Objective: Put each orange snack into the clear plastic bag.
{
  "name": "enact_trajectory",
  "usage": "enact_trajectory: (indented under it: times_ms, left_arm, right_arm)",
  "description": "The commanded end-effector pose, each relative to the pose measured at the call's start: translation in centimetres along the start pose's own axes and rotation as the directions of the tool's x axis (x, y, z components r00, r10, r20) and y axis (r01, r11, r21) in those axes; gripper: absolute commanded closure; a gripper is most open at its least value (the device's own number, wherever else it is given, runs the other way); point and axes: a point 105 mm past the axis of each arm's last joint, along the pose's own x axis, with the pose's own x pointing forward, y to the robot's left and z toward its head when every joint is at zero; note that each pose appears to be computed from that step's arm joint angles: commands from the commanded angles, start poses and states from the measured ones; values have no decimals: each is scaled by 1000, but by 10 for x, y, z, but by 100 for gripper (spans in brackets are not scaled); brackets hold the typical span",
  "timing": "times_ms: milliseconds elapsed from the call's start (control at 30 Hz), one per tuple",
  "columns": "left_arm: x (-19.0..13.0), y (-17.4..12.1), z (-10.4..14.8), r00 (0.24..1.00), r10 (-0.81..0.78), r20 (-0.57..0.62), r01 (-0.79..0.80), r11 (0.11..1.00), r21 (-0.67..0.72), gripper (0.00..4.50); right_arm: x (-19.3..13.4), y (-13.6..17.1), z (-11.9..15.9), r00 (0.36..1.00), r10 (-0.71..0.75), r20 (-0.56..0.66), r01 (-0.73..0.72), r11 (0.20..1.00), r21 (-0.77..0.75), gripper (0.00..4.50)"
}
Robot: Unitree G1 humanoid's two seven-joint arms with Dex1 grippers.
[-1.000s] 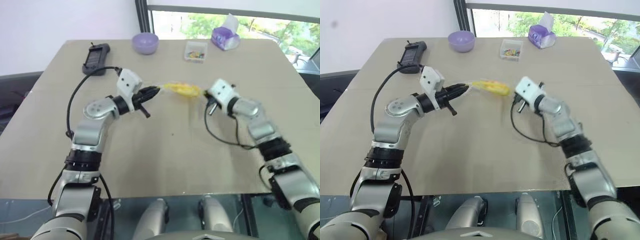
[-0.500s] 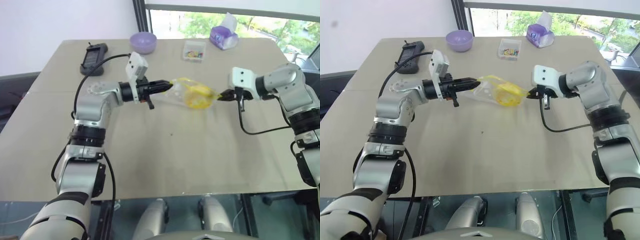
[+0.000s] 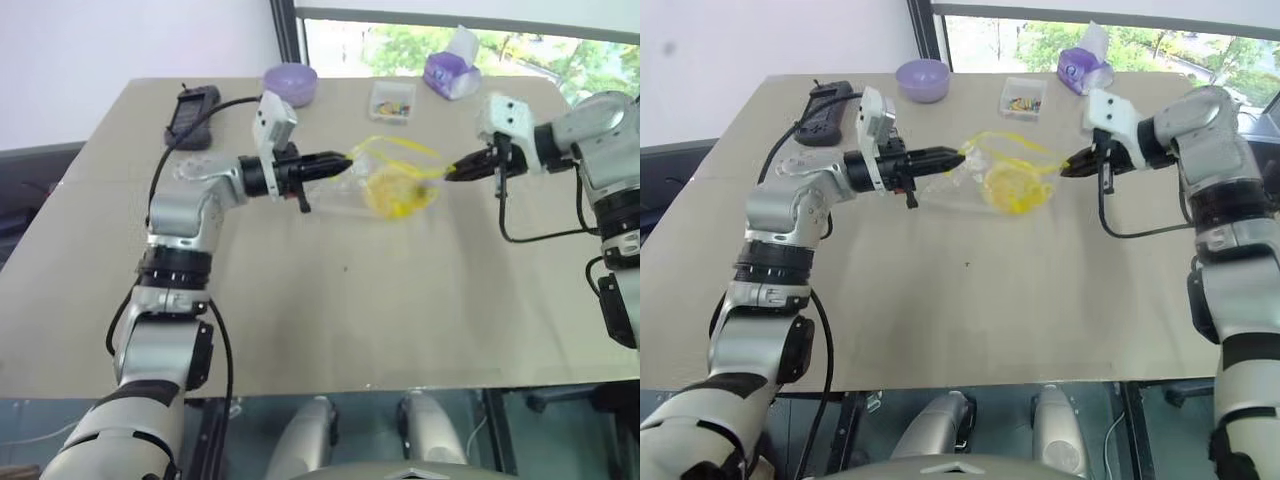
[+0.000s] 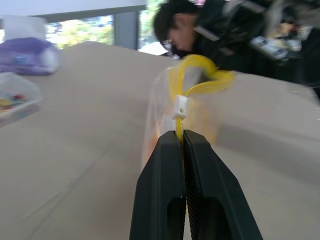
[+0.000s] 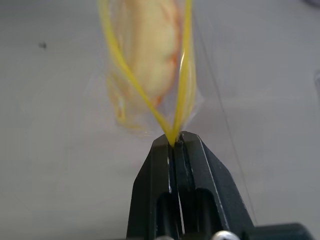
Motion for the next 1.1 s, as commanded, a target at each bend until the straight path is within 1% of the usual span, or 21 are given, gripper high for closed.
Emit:
enact_trajectory:
  times_ms: [33, 67, 100, 167, 200, 267, 333, 400, 433, 533, 567, 600, 667, 733, 800, 833, 867, 933, 1000, 1100]
  left_arm:
    - [2, 6, 25, 997, 34, 75, -37, 998, 47, 450]
    - [0, 25, 28, 987, 137, 81, -142, 988, 58, 450]
    - [-2, 37, 28, 976, 204, 77, -211, 974, 83, 450]
    - [-2, 49, 27, 958, 278, 65, -286, 939, 191, 450]
    - [-1, 52, 31, 950, 302, 82, -313, 919, 241, 450]
    - [-2, 65, 46, 908, 392, 150, -419, 833, 361, 450]
    - [-2, 66, 55, 891, 410, 196, -453, 770, 448, 450]
    - [3, 58, 49, 898, 390, 205, -435, 714, 549, 450]
    - [5, 50, 34, 912, 371, 177, -400, 704, 587, 450]
    - [10, 24, -26, 941, 331, 67, -295, 707, 643, 450]
    - [10, 13, -45, 945, 326, 37, -267, 699, 664, 450]
    - [9, 5, -58, 946, 322, 20, -251, 694, 675, 450]
    - [6, -5, -73, 942, 336, 0, -250, 702, 666, 450]
    - [3, -13, -81, 942, 336, -20, -237, 704, 669, 450]
    - [0, -19, -85, 945, 324, -43, -215, 718, 662, 450]
    - [-2, -20, -85, 947, 318, -51, -208, 723, 659, 450]
    - [-3, -21, -83, 948, 313, -53, -203, 728, 655, 450]
    - [-4, -22, -80, 950, 309, -55, -199, 729, 654, 450]
    - [-3, -24, -73, 955, 293, -47, -191, 729, 657, 450]
    - [-3, -25, -64, 956, 292, -32, -198, 720, 666, 450]
  right_arm:
    - [-27, -28, 8, 986, -166, 9, 166, 986, 1, 448]
    - [-33, -37, 10, 975, -220, 8, 220, 975, -3, 448]
    - [-35, -42, 10, 968, -252, 0, 252, 968, -20, 448]
    - [-36, -49, 4, 950, -309, -51, 304, 950, -76, 448]
    - [-38, -54, 1, 934, -351, -68, 343, 933, -110, 448]
    - [-45, -66, 1, 887, -456, -64, 445, 885, -137, 448]
    - [-52, -74, 1, 829, -557, -48, 541, 821, -184, 448]
    - [-47, -67, -6, 818, -574, -33, 557, 806, -202, 448]
    - [-39, -57, -15, 822, -569, -28, 551, 806, -216, 448]
    - [-2, -14, -39, 842, -539, -17, 521, 822, -231, 448]
    - [17, 9, -51, 853, -521, -29, 504, 837, -215, 448]
    - [31, 29, -58, 865, -500, -35, 482, 849, -217, 448]
    - [50, 61, -65, 873, -486, -31, 474, 863, -172, 448]
    - [56, 82, -65, 877, -478, -45, 465, 869, -167, 448]
    - [55, 93, -64, 873, -484, -56, 472, 868, -152, 448]
    - [52, 96, -63, 866, -496, -61, 484, 863, -146, 390]
    - [47, 96, -63, 852, -520, -61, 509, 851, -131, 365]
    - [35, 95, -62, 817, -572, -67, 563, 818, -115, 266]
    - [21, 94, -54, 801, -597, -48, 592, 801, -91, 188]
    - [4, 88, -33, 773, -635, 7, 633, 769, -92, 188]
